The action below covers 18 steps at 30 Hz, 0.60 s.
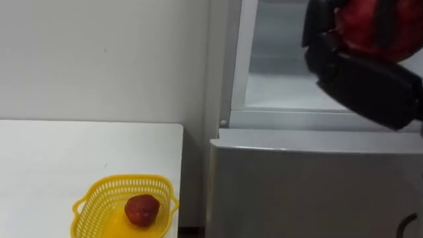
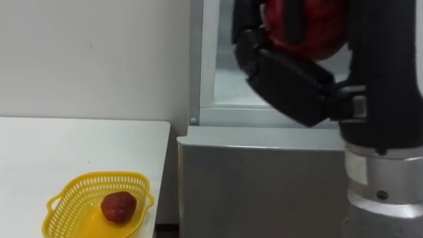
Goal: Retrieve from the upper fridge
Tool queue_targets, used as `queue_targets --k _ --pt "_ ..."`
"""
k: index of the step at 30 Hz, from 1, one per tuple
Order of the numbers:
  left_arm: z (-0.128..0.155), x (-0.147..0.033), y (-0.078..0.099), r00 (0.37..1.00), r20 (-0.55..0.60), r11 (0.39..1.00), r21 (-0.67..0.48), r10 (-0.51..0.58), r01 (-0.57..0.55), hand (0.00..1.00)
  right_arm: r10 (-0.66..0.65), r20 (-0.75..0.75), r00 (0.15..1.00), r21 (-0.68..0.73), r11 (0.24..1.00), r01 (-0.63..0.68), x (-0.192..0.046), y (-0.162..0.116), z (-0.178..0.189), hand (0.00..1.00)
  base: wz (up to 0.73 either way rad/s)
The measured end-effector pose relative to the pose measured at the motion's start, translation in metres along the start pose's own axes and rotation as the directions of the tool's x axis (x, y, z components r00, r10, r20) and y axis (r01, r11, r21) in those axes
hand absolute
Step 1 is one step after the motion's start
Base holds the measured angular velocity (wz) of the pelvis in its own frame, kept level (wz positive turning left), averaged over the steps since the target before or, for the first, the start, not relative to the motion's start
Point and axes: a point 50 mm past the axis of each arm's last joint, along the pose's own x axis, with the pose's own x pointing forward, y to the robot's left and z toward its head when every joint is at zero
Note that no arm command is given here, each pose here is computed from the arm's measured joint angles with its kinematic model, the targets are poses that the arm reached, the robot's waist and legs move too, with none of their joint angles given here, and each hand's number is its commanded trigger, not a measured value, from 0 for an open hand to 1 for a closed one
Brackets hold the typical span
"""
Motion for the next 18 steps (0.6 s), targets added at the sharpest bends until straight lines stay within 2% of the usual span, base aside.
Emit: queue_targets --k 15,18 --pt "0.007 0.002 0.005 0.999 0.012 0.999 0.030 -0.032 0.032 0.00 0.257 0.111 0.960 0.043 0.964 -0.263 -0.008 0.035 0.026 1.00 0.05" --pt "0.006 0.002 0.005 0.999 0.005 0.999 0.030 -0.040 0.040 0.00 0.273 0.107 0.956 0.067 0.958 -0.280 -0.009 0.041 0.029 1.00 0.05"
